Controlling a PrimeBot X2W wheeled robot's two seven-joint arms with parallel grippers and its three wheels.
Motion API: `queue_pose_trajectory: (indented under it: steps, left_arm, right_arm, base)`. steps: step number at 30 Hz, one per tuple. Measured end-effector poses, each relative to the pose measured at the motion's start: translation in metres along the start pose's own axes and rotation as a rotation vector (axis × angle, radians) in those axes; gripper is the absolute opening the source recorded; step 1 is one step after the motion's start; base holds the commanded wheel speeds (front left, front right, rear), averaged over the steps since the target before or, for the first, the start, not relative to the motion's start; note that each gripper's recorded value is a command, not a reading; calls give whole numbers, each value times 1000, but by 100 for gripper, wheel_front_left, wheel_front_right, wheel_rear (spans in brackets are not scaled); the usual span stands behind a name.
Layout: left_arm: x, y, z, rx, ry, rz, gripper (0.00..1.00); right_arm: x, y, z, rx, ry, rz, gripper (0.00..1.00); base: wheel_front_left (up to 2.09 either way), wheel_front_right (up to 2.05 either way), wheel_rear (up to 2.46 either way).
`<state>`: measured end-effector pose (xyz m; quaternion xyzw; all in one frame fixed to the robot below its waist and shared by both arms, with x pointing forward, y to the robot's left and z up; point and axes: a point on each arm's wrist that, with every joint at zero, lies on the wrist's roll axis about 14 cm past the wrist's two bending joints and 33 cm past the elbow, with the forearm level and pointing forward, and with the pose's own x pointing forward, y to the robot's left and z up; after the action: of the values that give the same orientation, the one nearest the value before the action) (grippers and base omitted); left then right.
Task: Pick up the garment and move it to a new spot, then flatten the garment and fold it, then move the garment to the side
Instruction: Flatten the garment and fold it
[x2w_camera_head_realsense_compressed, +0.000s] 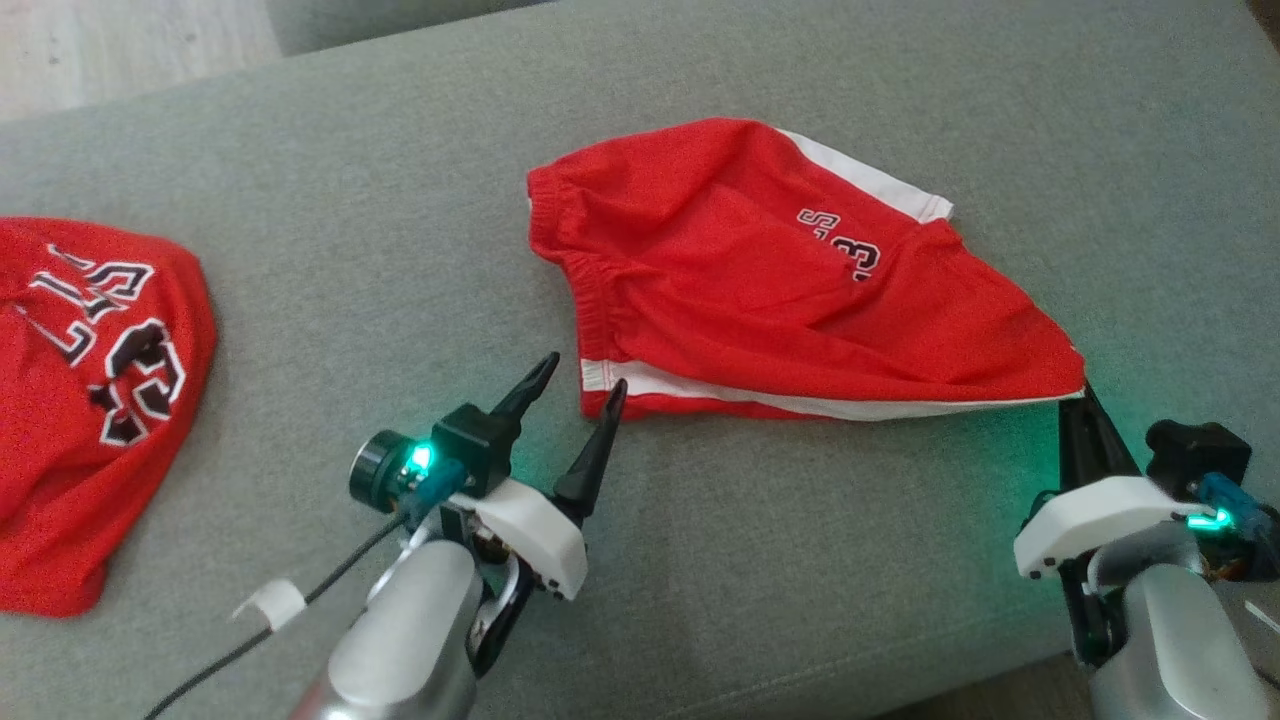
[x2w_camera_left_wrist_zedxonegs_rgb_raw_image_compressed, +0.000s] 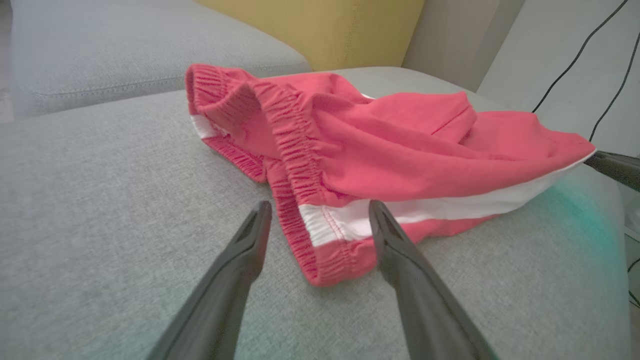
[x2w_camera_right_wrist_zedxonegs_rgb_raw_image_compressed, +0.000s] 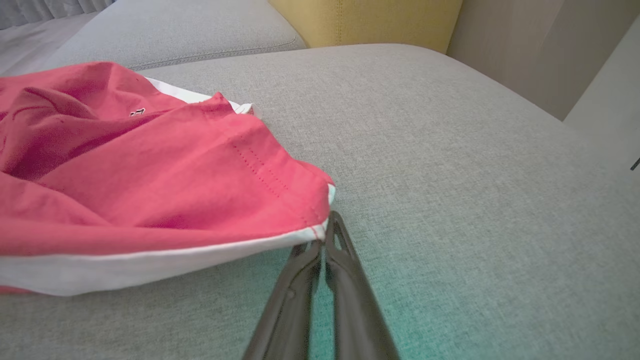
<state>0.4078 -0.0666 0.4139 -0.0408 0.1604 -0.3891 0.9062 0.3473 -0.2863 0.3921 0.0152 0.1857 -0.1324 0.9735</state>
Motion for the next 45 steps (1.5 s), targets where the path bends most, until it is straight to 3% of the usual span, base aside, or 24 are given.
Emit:
queue_pose_trajectory:
  steps: [9, 10, 11, 12, 20, 28, 36, 39, 45]
  left_arm:
    - [14, -9, -16, -14, 71, -54, 100]
    - [13, -11, -18, -20, 77, -58, 90]
    - [13, -13, -20, -23, 84, -65, 37]
    - [13, -15, -23, -22, 91, -72, 0]
    - [7, -13, -10, 23, 31, -76, 0]
    - [-7, -6, 32, 86, -107, -53, 0]
    - [-29, 8, 89, 202, -220, -17, 0]
    - [-35, 15, 129, 277, -277, 2, 0]
    - [-54, 18, 218, 377, -416, 37, 0]
  right_arm:
    - [0, 0, -5, 0, 16, -1, 0]
    - [0, 0, -5, 0, 16, 0, 0]
    - [0, 0, -5, 0, 17, 1, 0]
    - [0, 1, -6, 0, 17, 2, 0]
    - [1, 5, 3, -1, -11, 15, 0]
    - [2, 17, 46, -26, -140, 53, 0]
    - [0, 52, 135, -62, -320, 159, 0]
    - [-4, 56, 177, -106, -393, 200, 0]
    - [-24, 66, 257, -89, -521, 281, 0]
  base:
    - [0, 0, 0]
    - [0, 0, 0]
    - [0, 0, 0]
    - [0, 0, 0]
    - [0, 0, 0]
    - [0, 0, 0]
    - [0, 0, 0]
    - [0, 0, 0]
    - [0, 0, 0]
